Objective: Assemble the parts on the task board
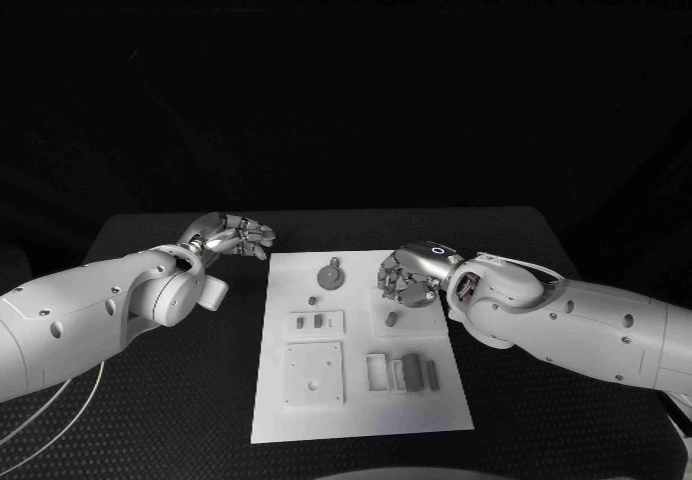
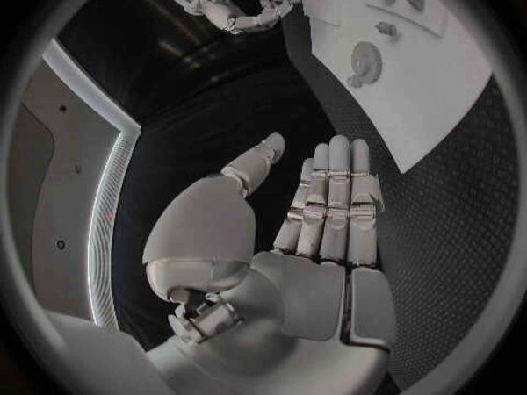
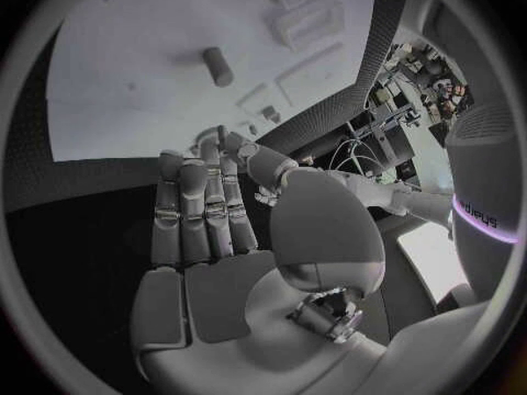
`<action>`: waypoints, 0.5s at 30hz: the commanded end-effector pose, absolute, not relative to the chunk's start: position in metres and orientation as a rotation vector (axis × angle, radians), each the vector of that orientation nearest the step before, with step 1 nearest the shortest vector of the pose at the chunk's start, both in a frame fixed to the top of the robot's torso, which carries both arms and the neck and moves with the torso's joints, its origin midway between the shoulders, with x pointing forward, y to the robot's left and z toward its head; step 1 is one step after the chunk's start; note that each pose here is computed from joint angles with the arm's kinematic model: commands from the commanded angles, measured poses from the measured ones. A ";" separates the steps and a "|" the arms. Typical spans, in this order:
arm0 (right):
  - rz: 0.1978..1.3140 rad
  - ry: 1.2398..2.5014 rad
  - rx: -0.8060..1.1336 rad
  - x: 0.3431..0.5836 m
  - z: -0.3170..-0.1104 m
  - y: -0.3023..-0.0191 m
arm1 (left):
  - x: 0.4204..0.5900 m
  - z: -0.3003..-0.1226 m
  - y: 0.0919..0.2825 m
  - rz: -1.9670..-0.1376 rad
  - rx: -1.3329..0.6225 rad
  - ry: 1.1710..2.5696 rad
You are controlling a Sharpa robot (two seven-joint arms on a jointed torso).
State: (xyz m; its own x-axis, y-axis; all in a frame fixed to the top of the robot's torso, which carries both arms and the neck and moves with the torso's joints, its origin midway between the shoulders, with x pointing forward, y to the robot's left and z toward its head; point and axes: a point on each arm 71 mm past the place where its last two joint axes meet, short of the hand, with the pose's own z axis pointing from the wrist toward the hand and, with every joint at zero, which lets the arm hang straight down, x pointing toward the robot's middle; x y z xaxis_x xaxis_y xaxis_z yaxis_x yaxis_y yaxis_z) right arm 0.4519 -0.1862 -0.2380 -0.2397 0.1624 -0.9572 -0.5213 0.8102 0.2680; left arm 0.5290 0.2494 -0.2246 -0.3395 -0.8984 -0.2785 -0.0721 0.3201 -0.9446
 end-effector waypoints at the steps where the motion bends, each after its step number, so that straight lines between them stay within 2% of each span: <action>1: 0.735 1.667 -0.298 0.445 -0.232 -0.170 | 0.530 -0.223 0.248 -1.148 -0.893 1.663; 8: 0.811 1.653 -0.394 0.430 -0.230 -0.136 | 0.531 -0.223 0.248 -1.144 -0.895 1.654; 15: 0.852 1.668 -0.526 0.411 -0.248 -0.109 | 0.534 -0.223 0.246 -1.141 -0.908 1.635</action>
State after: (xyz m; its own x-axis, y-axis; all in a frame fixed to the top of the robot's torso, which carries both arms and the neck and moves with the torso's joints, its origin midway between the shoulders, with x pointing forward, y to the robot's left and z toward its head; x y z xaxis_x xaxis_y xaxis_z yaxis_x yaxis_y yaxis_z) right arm 0.4141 -0.1144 -0.2473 -0.2925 0.1417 -0.9457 -0.6764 0.6684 0.3093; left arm 0.5328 0.2469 -0.2253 -0.3255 -0.9044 -0.2759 -0.0741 0.3153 -0.9461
